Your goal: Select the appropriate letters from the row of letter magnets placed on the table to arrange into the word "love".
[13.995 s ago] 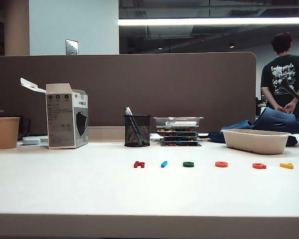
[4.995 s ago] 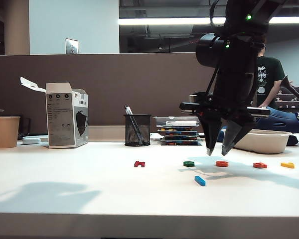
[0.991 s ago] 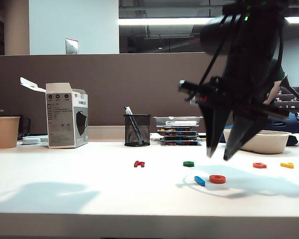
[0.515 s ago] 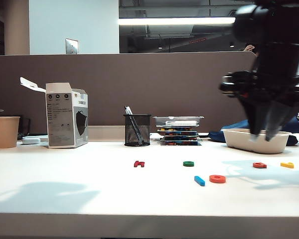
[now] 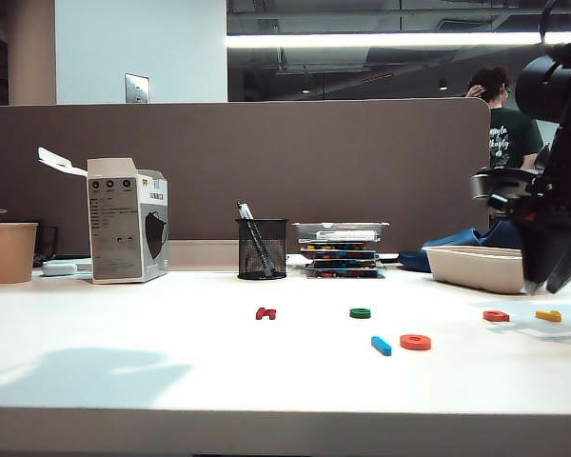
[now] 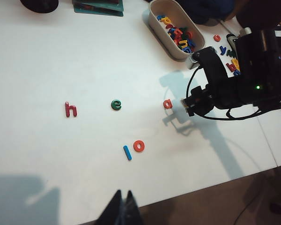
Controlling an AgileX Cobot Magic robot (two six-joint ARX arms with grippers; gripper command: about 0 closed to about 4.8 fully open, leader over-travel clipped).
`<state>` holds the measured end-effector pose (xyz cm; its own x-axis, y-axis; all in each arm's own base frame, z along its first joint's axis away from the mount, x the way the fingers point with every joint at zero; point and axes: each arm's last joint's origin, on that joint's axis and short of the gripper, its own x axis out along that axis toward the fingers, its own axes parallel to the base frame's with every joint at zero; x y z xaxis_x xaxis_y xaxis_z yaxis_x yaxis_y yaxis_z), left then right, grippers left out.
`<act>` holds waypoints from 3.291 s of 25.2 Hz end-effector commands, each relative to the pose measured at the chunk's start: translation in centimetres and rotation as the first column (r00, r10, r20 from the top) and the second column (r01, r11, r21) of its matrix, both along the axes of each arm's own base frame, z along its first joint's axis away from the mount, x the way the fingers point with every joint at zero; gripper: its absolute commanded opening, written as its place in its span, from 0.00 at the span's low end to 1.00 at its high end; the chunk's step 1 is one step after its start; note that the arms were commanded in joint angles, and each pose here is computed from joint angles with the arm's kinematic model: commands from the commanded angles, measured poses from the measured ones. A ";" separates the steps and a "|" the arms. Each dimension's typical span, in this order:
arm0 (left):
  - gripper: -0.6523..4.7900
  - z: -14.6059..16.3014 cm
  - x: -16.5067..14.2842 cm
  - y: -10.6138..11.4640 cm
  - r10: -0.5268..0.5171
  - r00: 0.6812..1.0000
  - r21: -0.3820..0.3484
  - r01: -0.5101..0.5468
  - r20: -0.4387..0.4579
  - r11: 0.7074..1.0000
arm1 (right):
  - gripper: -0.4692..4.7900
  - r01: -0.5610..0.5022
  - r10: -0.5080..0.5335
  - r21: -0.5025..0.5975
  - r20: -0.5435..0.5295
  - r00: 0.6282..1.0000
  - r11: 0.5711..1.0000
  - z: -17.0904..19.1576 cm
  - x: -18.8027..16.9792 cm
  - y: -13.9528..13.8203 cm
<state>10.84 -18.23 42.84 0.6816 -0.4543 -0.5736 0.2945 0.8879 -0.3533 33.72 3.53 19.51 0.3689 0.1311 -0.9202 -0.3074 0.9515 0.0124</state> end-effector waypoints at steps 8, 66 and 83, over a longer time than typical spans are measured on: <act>0.11 0.1 0.0 0.0 0.001 1.000 -0.008 -0.001 0.007 1.000 | 0.35 -0.033 0.032 0.009 0.069 0.997 0.999 -0.3 2.1 0.3; 0.11 0.1 0.0 0.0 0.001 1.000 -0.008 -0.001 0.007 1.000 | 0.07 -0.051 0.037 -0.100 -0.132 0.991 0.994 -2.3 2.1 -1.1; 0.11 0.1 0.0 0.0 0.000 1.000 -0.008 0.000 0.007 1.000 | 0.07 -0.068 0.072 0.042 -0.105 0.992 0.997 1.9 -2.1 2.9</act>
<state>10.84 -18.23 42.83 0.6818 -0.4539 -0.5737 0.2943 0.8882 -0.3529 32.01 6.17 21.57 0.2436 0.1783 -0.9533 -0.3896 0.9181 0.0722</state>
